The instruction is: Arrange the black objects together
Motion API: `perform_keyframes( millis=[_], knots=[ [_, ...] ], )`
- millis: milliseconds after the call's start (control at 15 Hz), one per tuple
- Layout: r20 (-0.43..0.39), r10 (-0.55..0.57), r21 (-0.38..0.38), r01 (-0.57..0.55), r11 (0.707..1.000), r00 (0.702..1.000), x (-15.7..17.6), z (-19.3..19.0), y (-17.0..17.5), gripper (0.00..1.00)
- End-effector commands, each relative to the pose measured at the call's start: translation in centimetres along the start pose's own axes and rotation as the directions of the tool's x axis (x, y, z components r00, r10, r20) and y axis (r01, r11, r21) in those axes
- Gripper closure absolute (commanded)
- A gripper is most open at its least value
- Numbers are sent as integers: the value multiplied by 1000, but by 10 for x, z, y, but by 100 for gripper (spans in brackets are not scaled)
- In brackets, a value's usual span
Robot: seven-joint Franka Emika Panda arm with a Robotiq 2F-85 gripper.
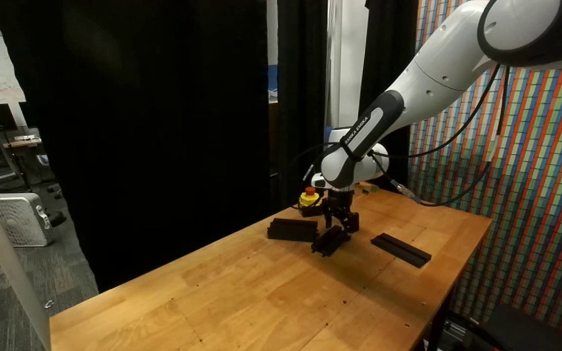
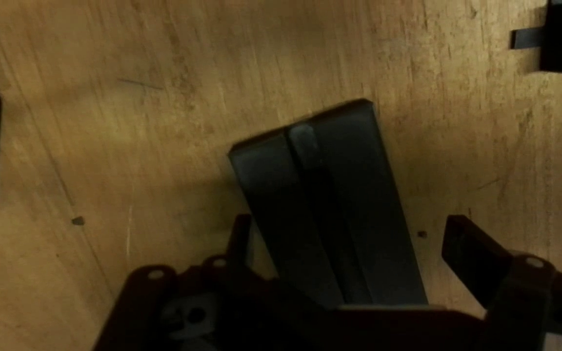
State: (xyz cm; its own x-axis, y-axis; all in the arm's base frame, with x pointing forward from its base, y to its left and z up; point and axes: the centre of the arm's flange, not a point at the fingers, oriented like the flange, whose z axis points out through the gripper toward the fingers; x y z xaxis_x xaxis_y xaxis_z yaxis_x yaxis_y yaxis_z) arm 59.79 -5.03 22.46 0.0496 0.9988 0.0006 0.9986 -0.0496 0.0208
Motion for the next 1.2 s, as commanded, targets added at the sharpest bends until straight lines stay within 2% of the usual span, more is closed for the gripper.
perform_keyframes(
  millis=[0,733,800,867,1067,1133],
  knots=[
    [-2,-25,-27,25,999,1000,-5,0,7,0],
    [-4,-45,-18,45,999,999,-5,16,21,0],
    [-7,-49,-21,49,999,999,-5,16,21,25],
    [-6,-51,-25,51,998,999,-5,15,21,26],
    [3,-49,-44,49,998,999,-7,6,20,50],
    [10,-48,-51,49,998,999,-9,2,19,54]
  ],
)
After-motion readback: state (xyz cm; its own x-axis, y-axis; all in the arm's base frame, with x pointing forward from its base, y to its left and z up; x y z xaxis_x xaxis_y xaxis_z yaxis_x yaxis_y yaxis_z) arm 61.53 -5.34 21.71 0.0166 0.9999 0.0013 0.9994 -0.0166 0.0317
